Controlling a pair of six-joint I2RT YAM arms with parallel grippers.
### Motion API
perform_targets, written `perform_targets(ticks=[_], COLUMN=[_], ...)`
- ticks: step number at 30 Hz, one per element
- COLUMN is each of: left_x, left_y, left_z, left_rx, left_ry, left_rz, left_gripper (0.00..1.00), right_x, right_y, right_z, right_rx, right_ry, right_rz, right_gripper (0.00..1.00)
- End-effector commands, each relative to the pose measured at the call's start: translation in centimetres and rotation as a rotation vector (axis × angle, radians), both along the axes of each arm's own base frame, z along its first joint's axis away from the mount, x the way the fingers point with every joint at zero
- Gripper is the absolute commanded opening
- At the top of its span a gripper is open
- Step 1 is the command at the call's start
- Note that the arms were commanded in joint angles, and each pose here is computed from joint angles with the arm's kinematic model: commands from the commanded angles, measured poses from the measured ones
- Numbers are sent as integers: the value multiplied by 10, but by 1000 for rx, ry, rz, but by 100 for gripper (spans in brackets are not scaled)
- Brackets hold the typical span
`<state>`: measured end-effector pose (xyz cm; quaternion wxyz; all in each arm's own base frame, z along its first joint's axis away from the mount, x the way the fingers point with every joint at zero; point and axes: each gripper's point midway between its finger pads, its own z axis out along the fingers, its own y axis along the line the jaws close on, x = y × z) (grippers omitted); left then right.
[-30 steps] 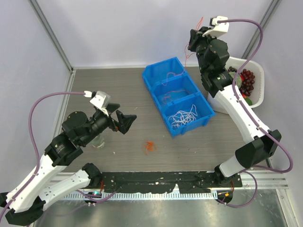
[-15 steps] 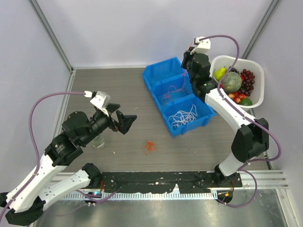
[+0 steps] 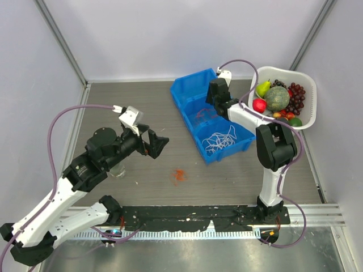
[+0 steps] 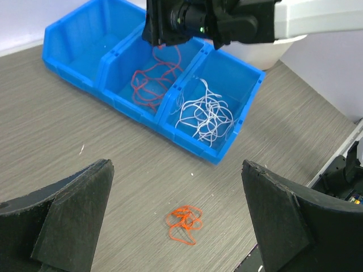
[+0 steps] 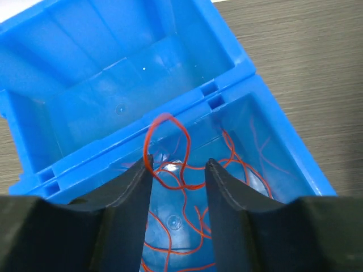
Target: Untangle the cables
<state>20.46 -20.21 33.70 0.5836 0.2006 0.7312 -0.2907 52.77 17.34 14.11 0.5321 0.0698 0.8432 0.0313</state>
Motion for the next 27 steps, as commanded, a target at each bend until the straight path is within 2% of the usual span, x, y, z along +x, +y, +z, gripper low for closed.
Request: perform_targets(ticks=[1,2,3,4,8,10,14,16,19,20,27], left_x=[7,9,10,12,16,20,26,27,31,31,21], left_y=[-5,-6,-6,-7,-10,-12,-16,-19,-24,-27,-42], left_z=[1,0,-3,-5,-13,-20,-32,-37,-43,-43,-65], left_rx=[-10,-6,0,7,26,42,78,85,80,75,-10], left_ry=[-4,-1,6,10,32,47,82,98,123,138,329], left_rz=[-4,-3,2,7,7,16,21,16,20,18,7], left_gripper=[100,99,100,100,100,100,95,92,88,87,75], right_x=[1,-4,-8,-14,-39,-62,-125,-169,-221,-236,-281], right_y=[2,0,-1,-2,-10,-2,38,73,97,107,104], right_z=[75,78,86,83,79,80,74,69,44,49,3], right_rx=[45,35,37,29,3,17,43,47,135,184,354], right_ry=[-93,-83,-87,-55,21,11,-18,-35,-2,-21,26], right_rz=[-9,-10,-2,4,-1,33,174,272,364,399,469], right_gripper=[53,55,66,70,70,70,70,69,68,67,67])
